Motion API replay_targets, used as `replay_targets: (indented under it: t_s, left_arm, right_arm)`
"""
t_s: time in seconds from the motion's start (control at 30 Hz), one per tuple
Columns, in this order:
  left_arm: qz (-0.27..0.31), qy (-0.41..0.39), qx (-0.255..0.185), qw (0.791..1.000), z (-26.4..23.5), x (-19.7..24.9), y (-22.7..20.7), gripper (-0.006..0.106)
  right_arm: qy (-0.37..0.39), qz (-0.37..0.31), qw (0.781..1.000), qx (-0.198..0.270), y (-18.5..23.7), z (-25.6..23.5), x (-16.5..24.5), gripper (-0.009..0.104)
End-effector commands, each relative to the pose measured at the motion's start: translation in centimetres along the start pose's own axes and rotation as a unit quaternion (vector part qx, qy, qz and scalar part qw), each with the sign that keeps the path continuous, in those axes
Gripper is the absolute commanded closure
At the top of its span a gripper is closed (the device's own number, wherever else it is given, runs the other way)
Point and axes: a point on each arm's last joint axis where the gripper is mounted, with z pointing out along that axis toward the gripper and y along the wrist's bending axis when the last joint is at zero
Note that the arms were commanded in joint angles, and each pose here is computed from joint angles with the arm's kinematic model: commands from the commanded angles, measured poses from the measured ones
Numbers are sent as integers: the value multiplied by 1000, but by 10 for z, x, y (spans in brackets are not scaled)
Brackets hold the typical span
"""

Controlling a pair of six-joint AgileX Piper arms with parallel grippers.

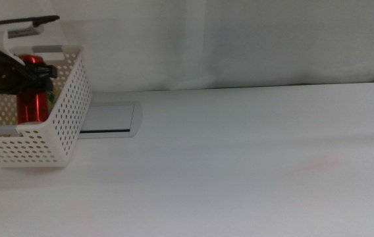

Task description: Use arms to grab the bottles and put them into the dustbin to the left of the table.

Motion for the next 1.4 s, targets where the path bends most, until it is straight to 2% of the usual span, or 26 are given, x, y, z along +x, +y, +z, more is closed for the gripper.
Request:
replay_targets:
  t_s: [0.0, 0.13, 0.3, 0.43, 0.6, 0.8, 0.9, 1.0, 1.03, 1.1, 1.23, 1.37]
  left_arm:
    - [-14, -13, 8, 1000, -2, -4, -3, 8]
    - [-12, -6, 10, 1000, -3, -3, -4, 9]
    - [8, -34, 9, 999, -29, -11, -6, 9]
    - [48, -80, 16, 995, -77, -21, -15, 9]
    - [51, -149, 34, 987, -152, -26, -30, 9]
    - [70, -228, 52, 970, -229, 11, -53, 9]
    - [110, -274, 62, 954, -259, 44, -66, 12]
    - [130, -307, 73, 940, -282, 80, -73, 24]
    - [126, -316, 81, 937, -287, 92, -74, 32]
    - [109, -335, 93, 931, -296, 114, -73, 54]
    - [72, -357, 108, 925, -294, 154, -70, 104]
    - [55, -369, 104, 922, -280, 193, -64, 103]
  right_arm:
    - [2, -3, 1000, 2, 0, 0, 2, 98]
    - [1, -3, 1000, 1, 0, 0, 2, 98]
    - [1, -3, 1000, 1, 0, 0, 2, 98]
    - [1, -3, 1000, 1, 0, 0, 2, 98]
    - [1, -3, 1000, 1, 0, 0, 2, 98]
    - [2, -3, 1000, 2, 0, 0, 2, 98]
    - [2, -3, 1000, 2, 0, 0, 2, 98]
    - [2, -3, 1000, 2, 0, 0, 2, 98]
    - [2, -3, 1000, 2, 0, 0, 2, 98]
    - [2, -3, 1000, 2, 0, 0, 2, 98]
    - [2, -3, 1000, 2, 0, 0, 2, 98]
    - [2, -3, 1000, 2, 0, 0, 2, 98]
